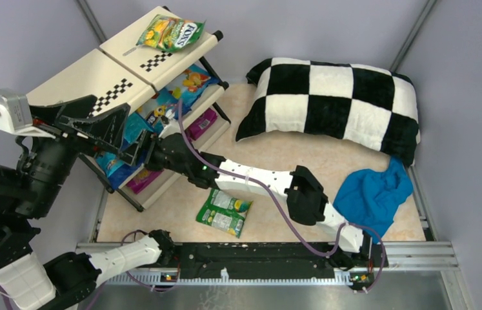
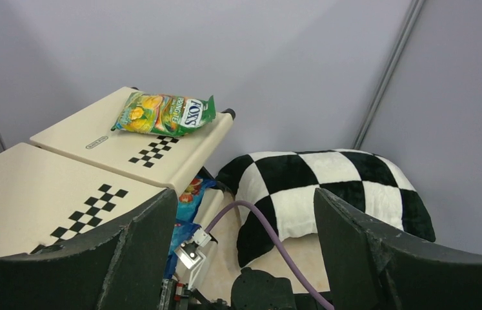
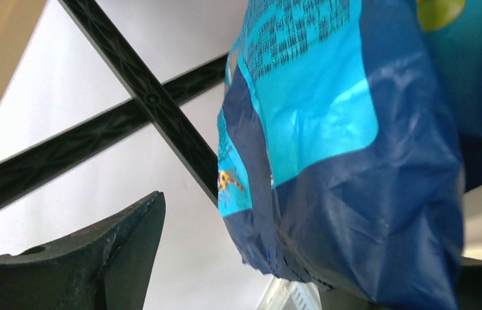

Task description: Place and organize the candy bags onto the shelf

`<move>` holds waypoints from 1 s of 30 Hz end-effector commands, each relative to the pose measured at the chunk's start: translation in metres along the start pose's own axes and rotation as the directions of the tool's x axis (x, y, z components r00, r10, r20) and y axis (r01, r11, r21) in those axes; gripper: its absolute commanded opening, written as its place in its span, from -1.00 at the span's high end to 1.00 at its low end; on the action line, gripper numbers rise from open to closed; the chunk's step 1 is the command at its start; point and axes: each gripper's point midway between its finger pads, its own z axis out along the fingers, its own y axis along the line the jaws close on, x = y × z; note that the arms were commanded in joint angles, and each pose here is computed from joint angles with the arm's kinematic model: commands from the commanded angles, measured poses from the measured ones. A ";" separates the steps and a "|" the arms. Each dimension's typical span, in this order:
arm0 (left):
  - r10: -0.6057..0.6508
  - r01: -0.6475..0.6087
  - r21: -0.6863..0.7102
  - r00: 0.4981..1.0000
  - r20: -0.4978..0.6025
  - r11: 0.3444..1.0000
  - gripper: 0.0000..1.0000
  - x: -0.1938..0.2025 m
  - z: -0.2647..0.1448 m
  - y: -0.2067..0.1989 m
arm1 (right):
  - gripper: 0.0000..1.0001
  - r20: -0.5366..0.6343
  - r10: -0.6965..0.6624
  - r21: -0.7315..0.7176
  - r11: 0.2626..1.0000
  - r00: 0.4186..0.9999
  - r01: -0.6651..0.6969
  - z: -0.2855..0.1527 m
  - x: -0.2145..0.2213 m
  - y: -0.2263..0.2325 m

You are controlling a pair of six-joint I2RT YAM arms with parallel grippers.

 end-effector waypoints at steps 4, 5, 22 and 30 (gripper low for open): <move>-0.015 0.015 0.017 1.000 0.005 1.000 -0.68 0.007 0.010 -0.007 | -0.28 -0.006 -0.024 -0.182 0.983 1.000 0.023 -0.040 -0.013 0.070; -0.015 0.015 0.023 1.000 0.003 1.000 -0.68 0.008 0.011 -0.008 | -0.16 -0.004 -0.026 -0.178 0.984 1.000 0.025 -0.042 -0.012 0.067; -0.058 0.057 0.062 0.998 0.009 0.996 -0.69 0.007 0.008 -0.016 | 0.98 0.039 -0.142 -0.202 0.968 0.989 0.147 0.013 -0.006 0.061; -0.058 0.059 0.057 0.998 -0.023 0.997 -0.70 0.017 0.008 -0.016 | 0.98 0.087 -0.185 -0.182 0.963 0.979 0.198 0.014 -0.022 0.056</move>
